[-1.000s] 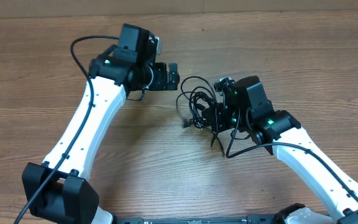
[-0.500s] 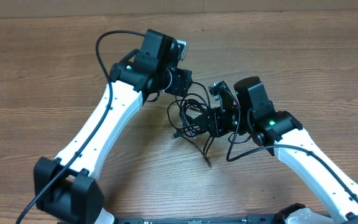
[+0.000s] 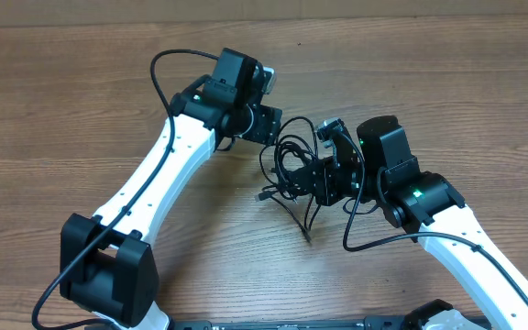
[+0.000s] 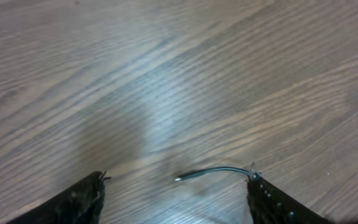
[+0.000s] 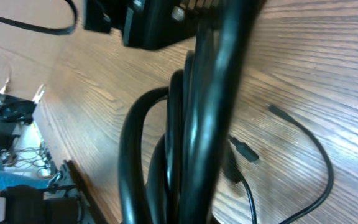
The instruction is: Untangle cables
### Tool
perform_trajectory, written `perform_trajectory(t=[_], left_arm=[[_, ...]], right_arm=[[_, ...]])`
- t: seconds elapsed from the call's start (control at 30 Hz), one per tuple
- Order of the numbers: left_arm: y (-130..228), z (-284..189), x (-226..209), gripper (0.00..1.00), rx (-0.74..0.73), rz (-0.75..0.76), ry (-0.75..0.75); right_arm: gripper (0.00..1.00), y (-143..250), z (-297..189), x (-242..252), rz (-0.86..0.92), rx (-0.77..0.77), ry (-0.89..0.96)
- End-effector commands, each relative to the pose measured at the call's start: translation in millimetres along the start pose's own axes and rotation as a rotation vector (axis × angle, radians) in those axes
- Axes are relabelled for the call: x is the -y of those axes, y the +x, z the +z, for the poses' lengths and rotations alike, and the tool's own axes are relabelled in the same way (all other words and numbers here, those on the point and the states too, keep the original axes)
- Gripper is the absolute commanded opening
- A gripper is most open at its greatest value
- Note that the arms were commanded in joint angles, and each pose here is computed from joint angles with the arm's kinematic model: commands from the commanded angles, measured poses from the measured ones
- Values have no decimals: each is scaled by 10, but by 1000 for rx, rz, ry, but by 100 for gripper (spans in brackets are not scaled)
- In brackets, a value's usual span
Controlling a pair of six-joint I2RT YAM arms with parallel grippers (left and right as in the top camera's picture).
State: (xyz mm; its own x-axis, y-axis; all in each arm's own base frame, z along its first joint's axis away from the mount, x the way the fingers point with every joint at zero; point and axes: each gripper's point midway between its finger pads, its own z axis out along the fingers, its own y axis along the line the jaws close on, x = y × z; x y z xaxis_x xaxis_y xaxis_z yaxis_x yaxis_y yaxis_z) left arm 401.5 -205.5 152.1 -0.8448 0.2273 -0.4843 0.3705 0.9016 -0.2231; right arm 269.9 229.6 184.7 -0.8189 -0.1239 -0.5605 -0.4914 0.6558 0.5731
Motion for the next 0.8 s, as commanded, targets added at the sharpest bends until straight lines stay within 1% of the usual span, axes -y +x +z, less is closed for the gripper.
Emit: perform_trajectory(t=[0.0,0.1,0.17,0.23,0.37,0.5,0.63,0.77], left_arm=[[-237,-369,-143,75,108,-4,-10],[-255,-454,-75,76,118,-1,89],[-243,-503,108,76,120,84,231],[-220,-540,195,76,122,140,302],[-137,-518,199,76,98,195,306],[-27,-442,300,75,64,217,310],[20,-317,281,73,53,210,247],[87,-198,324,72,53,206,254]], right_arm=[[5,-52,-41,36,-23,32,40],[5,-51,-41,37,-22,32,41],[4,-49,-41,35,-22,32,39],[5,-49,-41,33,-22,31,38],[4,-48,-41,31,-21,31,37],[5,-34,-39,-22,-22,22,6],[5,-12,-40,-91,-22,10,-34],[5,17,-46,-185,-22,-6,-89]])
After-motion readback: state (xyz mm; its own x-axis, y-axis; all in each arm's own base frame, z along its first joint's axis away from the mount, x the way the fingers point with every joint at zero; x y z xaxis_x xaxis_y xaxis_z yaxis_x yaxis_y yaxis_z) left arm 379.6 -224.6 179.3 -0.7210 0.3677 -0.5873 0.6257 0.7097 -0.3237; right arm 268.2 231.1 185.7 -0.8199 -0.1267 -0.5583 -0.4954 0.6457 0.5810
